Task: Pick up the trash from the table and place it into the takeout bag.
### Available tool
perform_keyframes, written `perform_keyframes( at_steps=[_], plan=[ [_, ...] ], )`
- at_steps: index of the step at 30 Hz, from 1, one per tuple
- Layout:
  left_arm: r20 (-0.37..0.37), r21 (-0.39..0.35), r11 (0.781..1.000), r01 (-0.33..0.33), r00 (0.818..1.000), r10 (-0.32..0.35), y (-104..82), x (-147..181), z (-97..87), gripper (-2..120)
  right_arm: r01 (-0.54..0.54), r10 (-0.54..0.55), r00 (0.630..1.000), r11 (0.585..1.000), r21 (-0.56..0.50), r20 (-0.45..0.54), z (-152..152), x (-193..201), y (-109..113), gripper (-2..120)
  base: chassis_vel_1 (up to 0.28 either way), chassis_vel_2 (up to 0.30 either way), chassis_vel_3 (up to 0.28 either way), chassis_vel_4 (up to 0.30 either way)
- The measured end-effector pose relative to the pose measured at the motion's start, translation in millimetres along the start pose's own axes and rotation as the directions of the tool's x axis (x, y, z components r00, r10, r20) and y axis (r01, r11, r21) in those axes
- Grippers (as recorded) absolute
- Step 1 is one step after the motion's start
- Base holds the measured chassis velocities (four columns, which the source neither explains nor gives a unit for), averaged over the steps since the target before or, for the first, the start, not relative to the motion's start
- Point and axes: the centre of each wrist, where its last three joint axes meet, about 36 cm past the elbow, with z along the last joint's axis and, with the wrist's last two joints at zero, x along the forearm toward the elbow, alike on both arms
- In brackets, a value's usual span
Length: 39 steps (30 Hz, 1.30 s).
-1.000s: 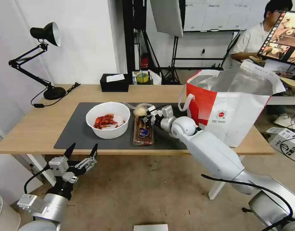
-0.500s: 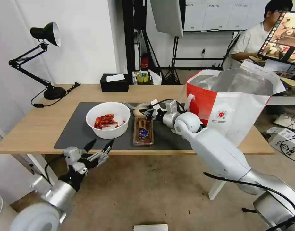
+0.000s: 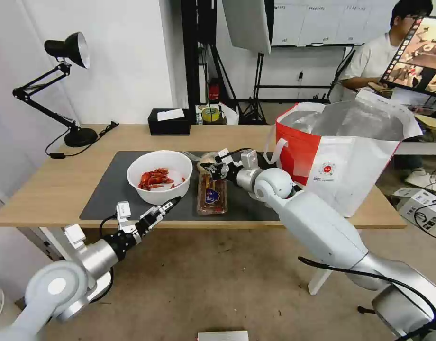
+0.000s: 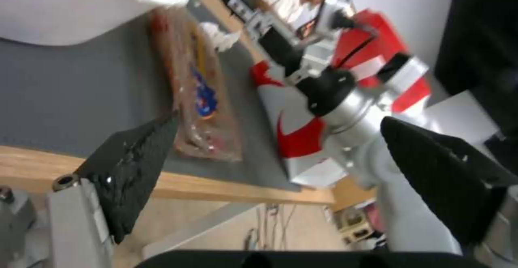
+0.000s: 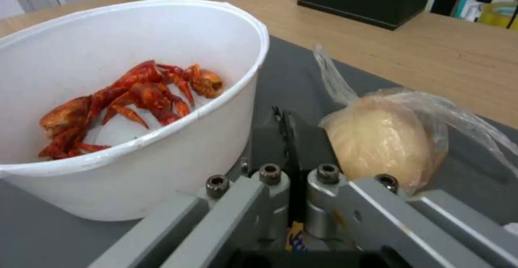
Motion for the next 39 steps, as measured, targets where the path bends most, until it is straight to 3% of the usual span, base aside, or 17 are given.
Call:
perform_keyframes(
  at_steps=[6,18,34,39],
  plan=[
    [-0.043,-0.065,0.997,0.046,0.998,-0.048,2.8,-27,-6.5,100,-0.009,0.009,1.0,1.0,-0.003,0.003,0,0,0,0,0.0,0.0,0.0,0.0],
    [-0.095,-0.116,0.986,0.12,0.987,-0.132,10.1,-62,-4.7,100,-0.036,0.036,0.999,0.999,-0.009,-0.002,5,6,-7,0,0.0,0.0,0.0,0.0],
    [-0.087,-0.158,0.971,0.179,0.977,-0.195,11.4,-87,-11.7,100,-0.042,0.042,0.999,0.999,-0.017,-0.011,13,9,-8,0,0.0,0.0,0.0,0.0],
    [-0.074,-0.146,0.964,0.224,0.969,-0.236,8.8,-99,-8.3,100,-0.042,0.042,0.999,0.999,-0.017,-0.007,12,10,-7,0,0.0,0.0,0.0,0.0]
  ],
)
